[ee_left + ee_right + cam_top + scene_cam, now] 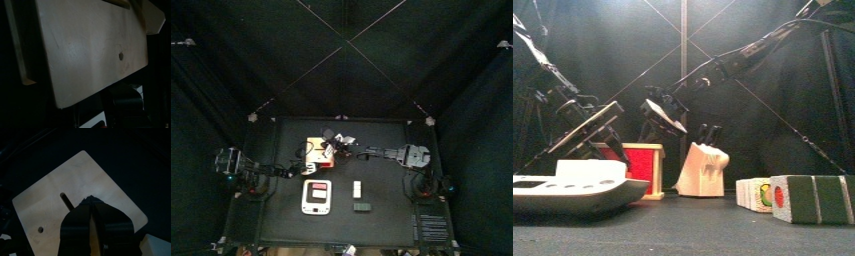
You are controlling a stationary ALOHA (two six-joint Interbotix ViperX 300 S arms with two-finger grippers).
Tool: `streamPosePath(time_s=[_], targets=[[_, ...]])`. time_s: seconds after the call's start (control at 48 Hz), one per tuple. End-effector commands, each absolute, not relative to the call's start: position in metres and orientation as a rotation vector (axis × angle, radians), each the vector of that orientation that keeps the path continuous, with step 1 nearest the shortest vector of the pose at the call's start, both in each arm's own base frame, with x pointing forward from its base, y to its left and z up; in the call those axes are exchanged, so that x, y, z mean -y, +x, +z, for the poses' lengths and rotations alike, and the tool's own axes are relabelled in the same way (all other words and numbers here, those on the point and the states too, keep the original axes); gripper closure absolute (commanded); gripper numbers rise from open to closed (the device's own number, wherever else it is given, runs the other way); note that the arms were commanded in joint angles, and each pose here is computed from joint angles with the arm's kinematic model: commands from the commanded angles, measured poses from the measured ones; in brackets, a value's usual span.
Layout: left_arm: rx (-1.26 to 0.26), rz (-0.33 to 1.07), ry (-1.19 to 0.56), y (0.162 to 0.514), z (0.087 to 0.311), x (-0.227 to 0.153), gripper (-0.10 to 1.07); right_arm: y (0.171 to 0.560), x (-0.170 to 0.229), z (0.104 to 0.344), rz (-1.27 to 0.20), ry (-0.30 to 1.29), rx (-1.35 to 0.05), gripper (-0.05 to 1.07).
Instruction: Open drawer
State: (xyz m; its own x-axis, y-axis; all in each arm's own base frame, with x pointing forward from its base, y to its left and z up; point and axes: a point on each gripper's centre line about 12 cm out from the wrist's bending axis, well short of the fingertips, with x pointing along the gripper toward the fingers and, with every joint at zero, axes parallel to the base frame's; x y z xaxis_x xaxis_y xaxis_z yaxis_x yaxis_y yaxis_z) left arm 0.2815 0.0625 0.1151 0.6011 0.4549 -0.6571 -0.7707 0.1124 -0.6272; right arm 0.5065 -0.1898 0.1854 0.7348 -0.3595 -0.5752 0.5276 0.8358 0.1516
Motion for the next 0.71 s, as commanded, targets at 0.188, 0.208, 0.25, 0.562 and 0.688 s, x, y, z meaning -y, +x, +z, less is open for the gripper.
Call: streamPosePath(time_s=[0.188,0.208,0.25,0.562,0.688], targets=[[-0.319,0.929,-1.151,0.275,0.119,-0.066,0.51,0.506,0.193,0.197,-0.504,0.321,-0.538,0.65],[-0.319,0.927,-1.153,0.275,0.120,-0.066,0.51,0.506,0.193,0.197,-0.505,0.321,-0.539,0.65],[-0.320,0.921,-1.156,0.275,0.121,-0.065,0.51,0.506,0.193,0.197,-0.504,0.321,-0.540,0.64],[-0.363,0.879,-1.194,0.278,0.120,-0.046,0.52,0.507,0.192,0.194,-0.503,0.322,-0.544,0.64],[-0.390,0.869,-1.211,0.276,0.117,-0.035,0.52,0.506,0.192,0.193,-0.504,0.323,-0.549,0.64]])
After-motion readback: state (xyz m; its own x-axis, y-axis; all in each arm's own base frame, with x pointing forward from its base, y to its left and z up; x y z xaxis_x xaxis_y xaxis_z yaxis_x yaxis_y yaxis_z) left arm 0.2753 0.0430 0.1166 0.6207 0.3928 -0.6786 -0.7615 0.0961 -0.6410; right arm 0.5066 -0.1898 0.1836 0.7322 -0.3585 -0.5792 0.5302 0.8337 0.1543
